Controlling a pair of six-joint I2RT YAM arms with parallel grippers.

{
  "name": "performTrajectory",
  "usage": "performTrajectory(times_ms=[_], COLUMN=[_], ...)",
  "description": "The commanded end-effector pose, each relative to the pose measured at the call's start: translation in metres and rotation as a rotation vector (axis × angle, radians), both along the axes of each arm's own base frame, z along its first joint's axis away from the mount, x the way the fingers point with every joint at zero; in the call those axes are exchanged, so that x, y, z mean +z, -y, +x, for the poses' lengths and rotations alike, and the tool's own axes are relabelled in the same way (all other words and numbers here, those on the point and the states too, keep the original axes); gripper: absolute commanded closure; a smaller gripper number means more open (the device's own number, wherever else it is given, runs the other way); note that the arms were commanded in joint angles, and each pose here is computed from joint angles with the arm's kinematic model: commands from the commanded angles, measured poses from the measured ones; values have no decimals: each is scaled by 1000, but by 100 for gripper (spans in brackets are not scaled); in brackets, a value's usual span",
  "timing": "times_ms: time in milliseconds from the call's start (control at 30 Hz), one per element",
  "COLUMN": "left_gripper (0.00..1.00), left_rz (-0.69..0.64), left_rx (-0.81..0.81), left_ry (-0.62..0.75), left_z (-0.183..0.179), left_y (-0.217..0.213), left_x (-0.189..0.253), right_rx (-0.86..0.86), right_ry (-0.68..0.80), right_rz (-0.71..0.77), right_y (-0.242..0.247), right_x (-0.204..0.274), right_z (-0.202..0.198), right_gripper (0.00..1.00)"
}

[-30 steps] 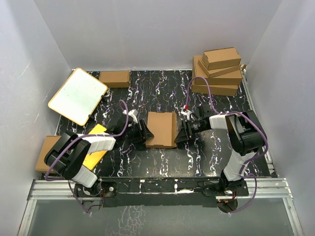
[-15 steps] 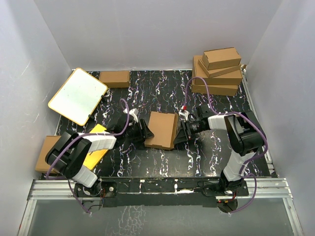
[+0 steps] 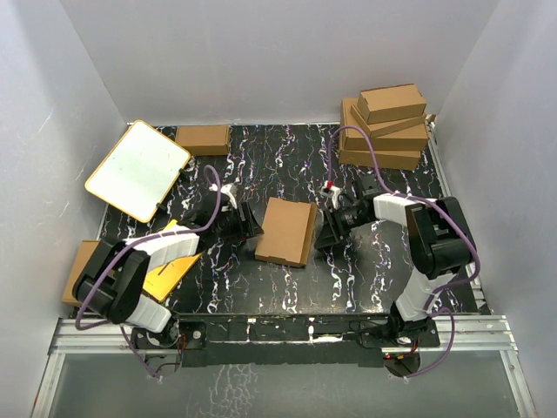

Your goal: Fold the paper box

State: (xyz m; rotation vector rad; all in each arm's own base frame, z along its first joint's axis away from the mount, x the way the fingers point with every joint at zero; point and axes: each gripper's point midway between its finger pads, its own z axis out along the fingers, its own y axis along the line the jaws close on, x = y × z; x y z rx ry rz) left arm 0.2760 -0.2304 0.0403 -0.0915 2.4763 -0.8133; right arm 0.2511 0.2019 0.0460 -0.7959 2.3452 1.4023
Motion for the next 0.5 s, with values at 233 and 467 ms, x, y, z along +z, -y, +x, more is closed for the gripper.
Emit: performTrajectory(times_ms=[233, 467], left_gripper=[50, 64], left_rz=[-145, -214], left_rx=[-11, -83], left_ry=[62, -85], left_z=[-40, -95], left_y=[-11, -7], left_x=[59, 31], right_rx=[62, 29], right_ry=[676, 858], right_rz=[-88, -126], right_y=[33, 23], right_x=[73, 88], right_z=[78, 142], right_gripper=[52, 92])
